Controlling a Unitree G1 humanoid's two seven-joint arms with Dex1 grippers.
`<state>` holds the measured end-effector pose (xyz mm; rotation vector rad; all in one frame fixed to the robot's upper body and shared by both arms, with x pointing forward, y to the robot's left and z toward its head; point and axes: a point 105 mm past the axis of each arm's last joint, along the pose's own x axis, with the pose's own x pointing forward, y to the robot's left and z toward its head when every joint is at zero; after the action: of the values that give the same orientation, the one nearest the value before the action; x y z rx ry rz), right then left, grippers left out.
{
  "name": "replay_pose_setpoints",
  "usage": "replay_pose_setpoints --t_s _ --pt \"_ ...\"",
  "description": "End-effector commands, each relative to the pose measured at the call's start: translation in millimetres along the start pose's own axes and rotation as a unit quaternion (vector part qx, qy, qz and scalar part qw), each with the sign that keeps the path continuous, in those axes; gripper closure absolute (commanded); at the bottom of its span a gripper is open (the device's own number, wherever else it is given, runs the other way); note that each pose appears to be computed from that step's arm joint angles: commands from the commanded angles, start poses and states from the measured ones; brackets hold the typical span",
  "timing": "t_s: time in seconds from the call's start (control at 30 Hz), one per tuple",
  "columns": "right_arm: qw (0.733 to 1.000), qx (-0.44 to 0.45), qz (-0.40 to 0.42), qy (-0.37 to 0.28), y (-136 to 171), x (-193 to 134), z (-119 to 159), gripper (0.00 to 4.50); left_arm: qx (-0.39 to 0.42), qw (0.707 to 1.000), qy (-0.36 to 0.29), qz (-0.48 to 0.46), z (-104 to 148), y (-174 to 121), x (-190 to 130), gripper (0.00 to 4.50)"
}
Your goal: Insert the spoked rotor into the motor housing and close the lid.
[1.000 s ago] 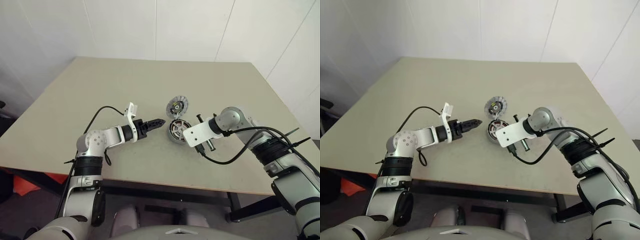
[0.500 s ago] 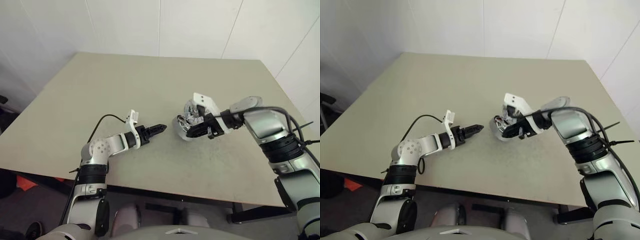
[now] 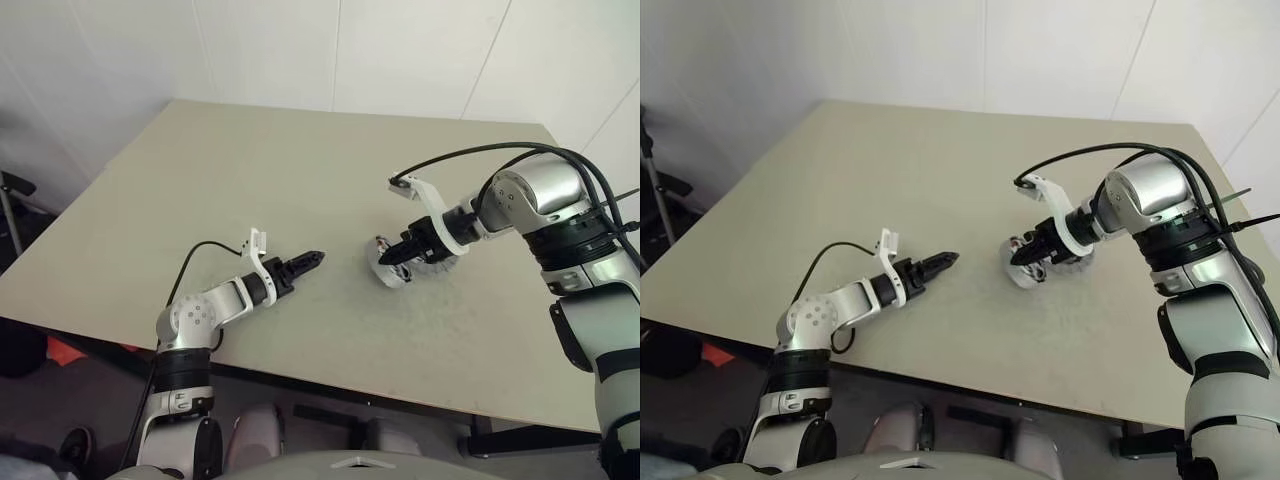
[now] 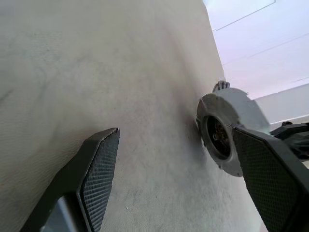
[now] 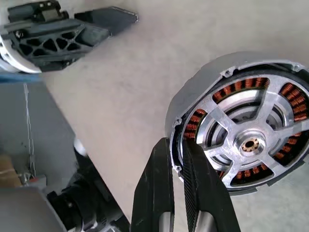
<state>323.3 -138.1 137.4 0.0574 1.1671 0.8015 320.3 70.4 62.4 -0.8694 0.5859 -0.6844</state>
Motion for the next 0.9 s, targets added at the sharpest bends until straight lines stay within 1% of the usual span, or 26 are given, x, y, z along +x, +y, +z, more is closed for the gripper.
replay_pose_setpoints --t_s 0.03,0.17,0.33,0.37,0.4,0.5,0.53,0.6,0.67,0.7,0.8,0.9 --pt "1.0 0.002 -0.019 -0.01 5 -4 10 4.49 0.003 1.0 -0.007 0.0 0 -2 -6 0.55" --pt "1.0 0.018 -0.011 -0.017 18 0 22 4.49 0.001 1.0 -0.009 0.006 -1 0 -9 0.55" --pt "0.999 0.041 0.005 -0.024 31 9 30 4.49 0.001 1.0 -0.009 0.009 -2 0 -7 0.55" --pt "0.999 0.041 0.007 -0.024 34 10 30 3.79 0.001 1.0 -0.009 0.01 -2 0 -7 0.55" --pt "0.999 0.042 0.007 -0.025 36 11 31 3.55 0.002 1.0 -0.007 0.01 -3 0 -6 0.55" --pt "0.998 0.042 0.006 -0.037 42 10 39 2.62 0.003 1.0 -0.005 0.012 -5 0 -6 0.55" --pt "0.998 0.04 0.009 -0.041 46 9 41 2.24 0.002 1.0 -0.004 0.013 -5 0 -6 0.55" --pt "0.998 0.031 0.022 -0.05 56 4 47 1.63 0.002 1.0 -0.003 0.014 -6 2 -6 0.55" --pt "0.997 0.012 0.046 -0.068 71 -4 57 1.63 0.001 1.0 -0.002 0.015 -6 3 -6 0.55" --pt "0.995 -0.002 0.06 -0.082 81 -10 64 1.63 0.002 1.0 -0.001 0.015 -5 3 -6 0.55" --pt "0.978 -0.059 0.081 -0.181 109 -40 96 1.63 0.005 1.0 0.0 0.013 -2 2 -3 0.55" --pt "0.947 -0.126 0.043 -0.292 111 -72 124 1.63 0.012 1.0 0.003 0.001 2 -3 1 0.55"
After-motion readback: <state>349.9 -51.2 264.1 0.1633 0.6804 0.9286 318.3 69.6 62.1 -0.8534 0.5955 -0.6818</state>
